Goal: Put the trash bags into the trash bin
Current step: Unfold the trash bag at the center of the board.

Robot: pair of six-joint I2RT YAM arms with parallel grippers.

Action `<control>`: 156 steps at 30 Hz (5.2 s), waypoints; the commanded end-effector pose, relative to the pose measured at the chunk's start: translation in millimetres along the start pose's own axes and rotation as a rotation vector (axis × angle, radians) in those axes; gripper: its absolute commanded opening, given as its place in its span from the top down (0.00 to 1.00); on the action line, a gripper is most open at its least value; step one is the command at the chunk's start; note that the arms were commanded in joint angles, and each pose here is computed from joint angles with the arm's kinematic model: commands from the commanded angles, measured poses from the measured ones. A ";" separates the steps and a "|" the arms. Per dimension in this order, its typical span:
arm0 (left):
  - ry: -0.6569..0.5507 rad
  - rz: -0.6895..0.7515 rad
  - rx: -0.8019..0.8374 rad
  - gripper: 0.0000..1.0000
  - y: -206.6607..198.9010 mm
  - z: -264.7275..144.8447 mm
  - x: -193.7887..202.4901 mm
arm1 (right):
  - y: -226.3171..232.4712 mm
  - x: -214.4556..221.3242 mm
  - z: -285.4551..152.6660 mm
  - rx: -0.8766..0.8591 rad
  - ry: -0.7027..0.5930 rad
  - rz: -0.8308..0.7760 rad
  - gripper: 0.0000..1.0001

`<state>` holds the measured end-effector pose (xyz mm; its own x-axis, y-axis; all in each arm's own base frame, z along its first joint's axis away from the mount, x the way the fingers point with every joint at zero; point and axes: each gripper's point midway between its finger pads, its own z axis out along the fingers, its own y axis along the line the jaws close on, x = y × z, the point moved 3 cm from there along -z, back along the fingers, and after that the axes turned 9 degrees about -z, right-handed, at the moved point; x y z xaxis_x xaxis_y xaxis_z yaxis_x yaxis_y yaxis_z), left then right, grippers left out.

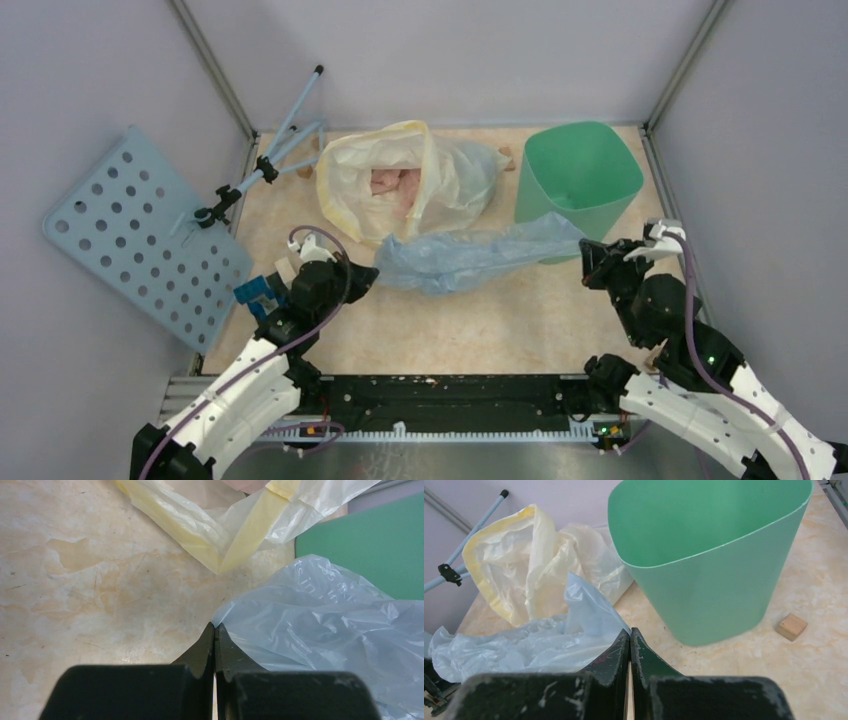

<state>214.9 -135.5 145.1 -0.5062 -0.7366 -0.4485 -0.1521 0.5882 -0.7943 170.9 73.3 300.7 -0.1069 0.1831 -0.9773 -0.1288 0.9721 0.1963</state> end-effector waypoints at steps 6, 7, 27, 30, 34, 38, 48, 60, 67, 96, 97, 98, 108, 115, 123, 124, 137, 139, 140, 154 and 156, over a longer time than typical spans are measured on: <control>0.064 0.104 0.171 1.00 -29.5 -5.3 2.9 | 41.5 -28.2 -8.7 -0.280 -0.079 -0.013 1.00; 0.092 0.120 0.190 0.98 -35.4 -5.6 4.9 | 51.0 -30.8 -8.0 -0.322 -0.068 -0.013 1.00; 0.232 0.259 0.324 0.09 -96.5 -30.4 -2.1 | 69.6 -133.5 8.8 -0.238 -0.179 -0.139 1.00; 0.235 0.275 0.326 0.10 -98.5 -30.5 -2.9 | 85.6 -151.4 4.6 -0.337 -0.190 -0.231 1.00; 0.216 0.280 0.325 0.09 -96.7 -32.9 -4.9 | 128.3 -124.9 15.5 -0.540 -0.057 -0.324 1.00; 0.175 0.266 0.289 0.09 -89.5 -33.0 -9.3 | 186.7 -62.9 20.1 -0.855 0.126 -0.301 1.00; 0.102 0.209 0.246 0.07 -64.7 -33.7 -8.6 | 212.7 15.1 -3.1 -0.983 0.204 -0.336 0.44; 0.230 0.141 0.214 0.06 -50.2 -14.8 16.9 | 105.2 56.8 30.2 -0.297 0.307 -0.327 0.15; 0.150 0.168 0.027 0.06 -17.5 -2.4 7.8 | 94.5 97.8 44.5 -0.154 0.440 -0.417 0.08; 0.243 0.460 -0.039 0.39 -6.1 67.7 13.1 | 87.5 141.8 66.6 -0.178 0.542 -0.310 0.41; 0.248 0.463 -0.039 0.38 -6.3 69.3 13.7 | 87.4 141.7 66.7 -0.177 0.541 -0.309 0.41; 0.256 0.466 -0.038 0.38 -6.5 71.2 14.6 | 87.4 141.4 67.0 -0.177 0.539 -0.307 0.41; 0.262 0.517 -0.056 0.40 -1.0 89.1 15.7 | 88.8 142.6 67.5 -0.186 0.540 -0.314 0.42; 0.350 0.536 -0.060 0.49 6.5 99.2 29.9 | 87.5 138.9 68.0 -0.177 0.532 -0.318 0.42; 0.322 0.588 -0.105 0.69 14.7 100.6 24.5 | 87.3 137.2 67.8 -0.178 0.528 -0.322 0.42; 0.317 0.594 -0.113 0.80 14.4 101.5 23.1 | 87.5 137.0 68.0 -0.179 0.527 -0.322 0.42; 0.144 0.578 -0.002 1.00 -28.7 57.7 -10.8 | 94.9 122.2 67.5 -0.223 0.503 -0.330 0.23; 0.159 0.574 0.076 1.00 -45.0 47.2 -10.0 | 106.6 112.3 66.5 -0.292 0.487 -0.324 0.20; 0.164 0.571 0.104 1.00 -51.3 42.4 -9.9 | 114.6 107.4 65.1 -0.346 0.477 -0.323 0.20; 0.286 0.579 0.425 1.00 -119.7 -15.5 -4.0 | 209.9 66.4 52.7 -0.936 0.213 -0.643 0.38; 0.277 0.577 0.447 1.00 -126.7 -24.5 -7.2 | 216.3 69.2 57.8 -0.949 0.192 -0.654 0.38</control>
<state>230.2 -191.7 217.2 -0.6475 -0.1990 -0.7356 0.4361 0.6948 -0.5719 184.7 283.8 259.0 -0.0303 -0.4274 -0.9036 -0.8766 0.4458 -0.1814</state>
